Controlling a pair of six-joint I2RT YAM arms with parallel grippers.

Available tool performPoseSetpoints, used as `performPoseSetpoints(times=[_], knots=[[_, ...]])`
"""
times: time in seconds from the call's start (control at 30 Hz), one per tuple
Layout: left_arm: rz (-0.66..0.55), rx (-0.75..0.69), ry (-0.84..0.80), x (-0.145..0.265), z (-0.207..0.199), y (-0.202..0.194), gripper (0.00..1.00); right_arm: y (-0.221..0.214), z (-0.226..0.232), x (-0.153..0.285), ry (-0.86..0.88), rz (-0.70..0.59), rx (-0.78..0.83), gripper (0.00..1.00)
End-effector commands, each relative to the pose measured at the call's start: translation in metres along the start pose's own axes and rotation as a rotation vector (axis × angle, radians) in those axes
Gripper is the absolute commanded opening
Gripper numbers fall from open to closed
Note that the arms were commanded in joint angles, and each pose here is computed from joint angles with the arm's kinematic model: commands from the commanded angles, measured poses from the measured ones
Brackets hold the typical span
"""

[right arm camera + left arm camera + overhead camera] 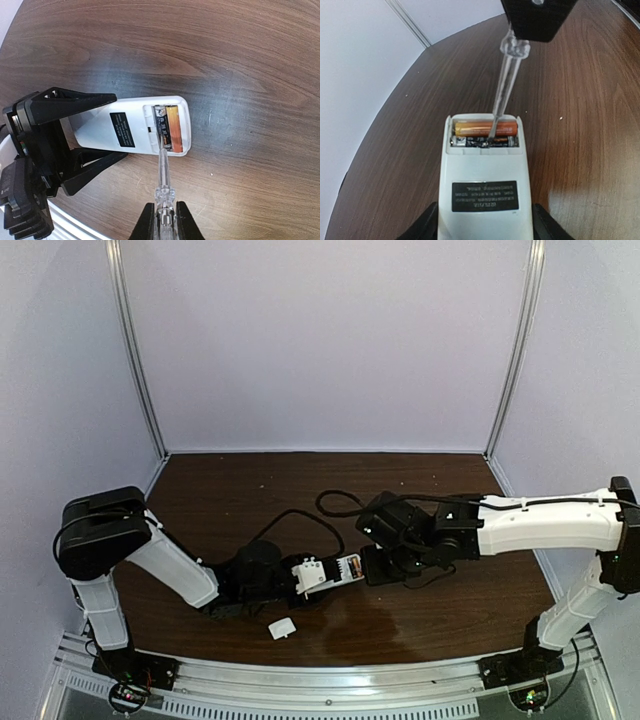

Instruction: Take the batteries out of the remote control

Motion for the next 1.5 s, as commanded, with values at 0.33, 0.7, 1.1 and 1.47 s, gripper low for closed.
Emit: performPoseSetpoints(times=[0.33,0.7,1.1,1.47], knots=[[-0.053,-0.003,0.024,-0.005,0.007,0.013,0.0,0.009,-0.006,-0.003,-0.088,-0.003,0.032,0.0],[-0.042,-0.005,0.024,-0.007,0.007,0.011,0.0,0.009,-0.001,-0.013,-0.085,0.012,0.043,0.0],[-0.036,-0.008,0.012,-0.008,0.005,0.011,0.0,0.01,0.007,-0.028,-0.078,0.035,0.055,0.0],[-0.033,-0.011,0.006,-0.008,0.004,0.009,0.0,0.009,0.003,-0.031,-0.035,0.056,0.082,0.0]])
Point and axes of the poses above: each gripper's point midway between its finger pads, its own x axis back along the fingers, its own z axis along the line the jaws close on, y = z × x, the point moved 3 cm from there along x, back along the fingers, and after that the axes turned 12 degrees about x, right-handed, at the moved point
